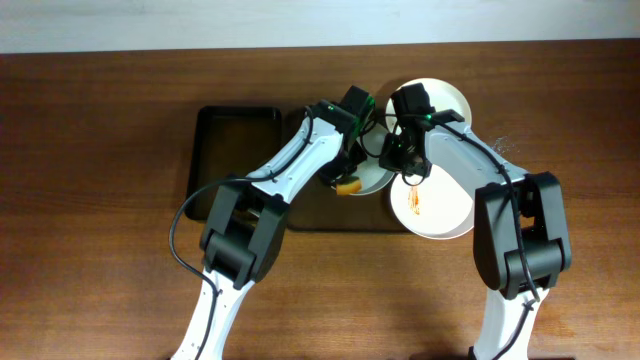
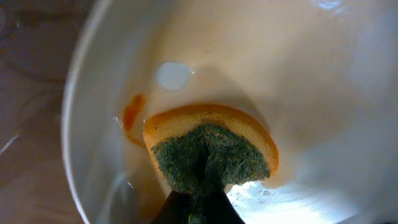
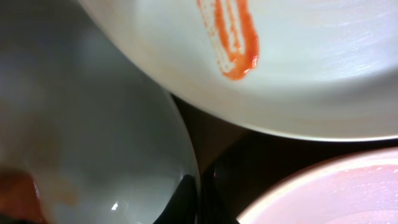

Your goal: Clean dirty plates on tray and stack at the side

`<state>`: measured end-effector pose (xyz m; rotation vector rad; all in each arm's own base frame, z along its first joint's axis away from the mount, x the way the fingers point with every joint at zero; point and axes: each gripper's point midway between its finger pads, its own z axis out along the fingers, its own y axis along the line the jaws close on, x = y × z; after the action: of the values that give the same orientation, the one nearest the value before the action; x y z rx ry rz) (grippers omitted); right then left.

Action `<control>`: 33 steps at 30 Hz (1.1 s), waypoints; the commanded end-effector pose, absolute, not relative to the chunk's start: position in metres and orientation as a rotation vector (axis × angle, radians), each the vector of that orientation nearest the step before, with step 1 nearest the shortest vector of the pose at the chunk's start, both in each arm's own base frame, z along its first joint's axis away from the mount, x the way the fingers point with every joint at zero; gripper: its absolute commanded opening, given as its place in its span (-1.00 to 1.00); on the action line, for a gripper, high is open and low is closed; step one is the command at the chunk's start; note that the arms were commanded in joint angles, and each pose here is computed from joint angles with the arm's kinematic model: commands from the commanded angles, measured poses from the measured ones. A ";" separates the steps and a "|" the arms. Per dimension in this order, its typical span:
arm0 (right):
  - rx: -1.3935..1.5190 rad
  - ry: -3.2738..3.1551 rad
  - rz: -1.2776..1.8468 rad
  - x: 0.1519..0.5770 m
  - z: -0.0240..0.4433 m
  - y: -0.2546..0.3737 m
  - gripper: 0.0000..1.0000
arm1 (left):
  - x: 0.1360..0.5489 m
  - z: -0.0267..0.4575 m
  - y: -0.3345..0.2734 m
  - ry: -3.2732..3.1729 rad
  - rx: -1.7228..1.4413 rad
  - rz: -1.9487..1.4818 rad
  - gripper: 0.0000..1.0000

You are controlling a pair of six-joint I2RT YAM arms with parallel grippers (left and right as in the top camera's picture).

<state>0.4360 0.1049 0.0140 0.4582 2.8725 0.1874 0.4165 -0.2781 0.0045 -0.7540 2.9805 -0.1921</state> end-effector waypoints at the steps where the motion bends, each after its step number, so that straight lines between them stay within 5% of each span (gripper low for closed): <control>1: 0.486 2.842 0.145 0.439 0.022 0.093 -0.92 | 0.410 -0.071 -0.229 2.893 -0.950 0.119 -1.00; 16: 0.419 2.963 0.220 0.423 -0.007 0.107 -0.92 | 0.455 -0.022 -0.194 2.659 -0.766 0.291 -1.00; 33: 0.265 2.983 0.227 0.417 -0.010 0.129 -0.92 | 0.545 0.101 -0.247 2.591 0.115 -0.175 -1.00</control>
<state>0.4289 0.1269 0.0110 0.3154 2.9210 0.2688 0.5399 -0.2511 0.0872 -0.0148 2.5575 -0.0456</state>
